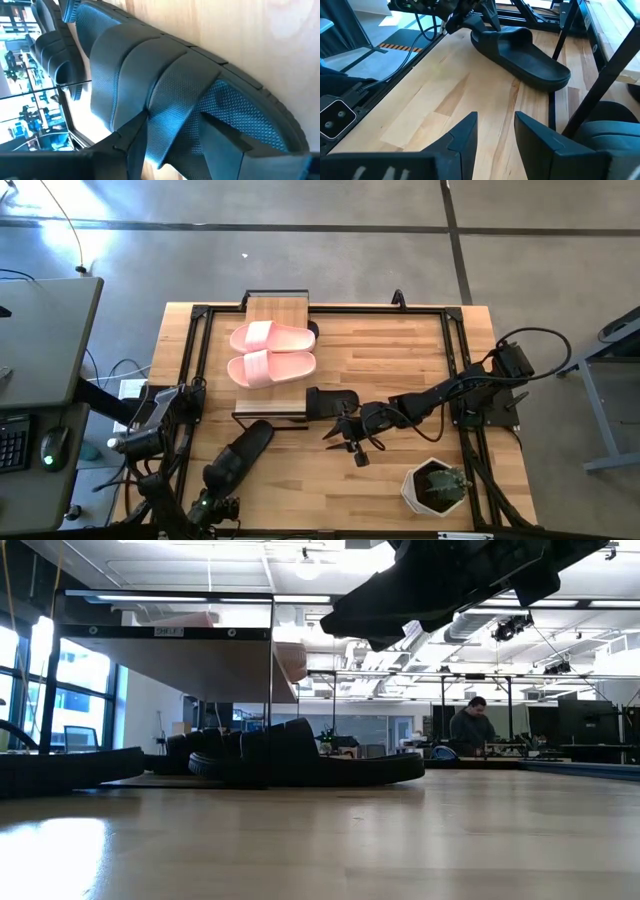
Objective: Pick and place slides into the shelf
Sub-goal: Put the black slide under the shelf
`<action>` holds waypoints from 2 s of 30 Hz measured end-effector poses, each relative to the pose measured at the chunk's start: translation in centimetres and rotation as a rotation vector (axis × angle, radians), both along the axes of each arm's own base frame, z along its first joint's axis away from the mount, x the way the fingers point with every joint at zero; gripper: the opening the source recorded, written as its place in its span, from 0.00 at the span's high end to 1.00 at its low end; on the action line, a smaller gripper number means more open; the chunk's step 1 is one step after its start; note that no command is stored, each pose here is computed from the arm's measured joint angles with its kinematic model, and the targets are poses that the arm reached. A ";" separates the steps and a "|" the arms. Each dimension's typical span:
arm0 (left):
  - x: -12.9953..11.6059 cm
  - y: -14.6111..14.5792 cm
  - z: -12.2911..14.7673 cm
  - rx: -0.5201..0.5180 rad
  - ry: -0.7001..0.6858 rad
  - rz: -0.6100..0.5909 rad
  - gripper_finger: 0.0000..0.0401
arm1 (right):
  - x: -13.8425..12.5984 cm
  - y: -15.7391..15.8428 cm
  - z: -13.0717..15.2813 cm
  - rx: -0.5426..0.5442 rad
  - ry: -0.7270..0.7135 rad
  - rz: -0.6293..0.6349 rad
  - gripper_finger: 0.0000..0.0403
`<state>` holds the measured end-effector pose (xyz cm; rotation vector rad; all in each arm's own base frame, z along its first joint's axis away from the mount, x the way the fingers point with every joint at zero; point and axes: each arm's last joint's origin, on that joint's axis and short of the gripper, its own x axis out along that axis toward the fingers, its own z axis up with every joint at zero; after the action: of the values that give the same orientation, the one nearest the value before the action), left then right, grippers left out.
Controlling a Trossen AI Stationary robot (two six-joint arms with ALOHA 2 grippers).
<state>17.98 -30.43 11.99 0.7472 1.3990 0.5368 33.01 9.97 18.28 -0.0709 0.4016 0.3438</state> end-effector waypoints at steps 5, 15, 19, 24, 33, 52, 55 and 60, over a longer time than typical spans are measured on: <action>0.0 0.0 0.0 0.004 -0.018 0.000 0.66 | 0.0 0.0 0.0 0.000 0.000 0.000 0.71; 0.1 0.0 0.0 -0.004 -0.070 0.034 0.98 | 0.0 0.0 0.0 -0.002 -0.001 0.001 0.71; 0.1 0.0 0.0 -0.005 -0.105 0.051 0.95 | 0.0 0.0 0.0 -0.002 -0.001 0.001 0.71; 0.2 -0.1 0.1 -0.012 -0.125 0.065 0.99 | 0.0 0.0 0.0 -0.004 -0.001 -0.004 0.71; 1.6 -2.2 2.6 -0.105 -0.249 -0.002 0.99 | 0.0 0.0 0.0 -0.006 -0.002 -0.009 0.71; 2.8 -3.2 12.1 -0.197 -0.556 -0.237 1.00 | -4.6 3.7 6.1 -0.141 -0.178 0.137 0.71; 2.7 -2.5 13.9 -0.194 -0.637 -0.265 1.00 | -5.6 5.0 6.8 -0.238 -0.236 0.136 0.70; 2.4 -1.2 17.2 -0.137 -0.773 -0.350 1.00 | -6.1 6.0 7.1 -0.313 -0.293 0.117 0.70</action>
<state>20.37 -31.63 29.19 0.5641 0.5639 0.3841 26.87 16.00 25.39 -0.4472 0.1579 0.3772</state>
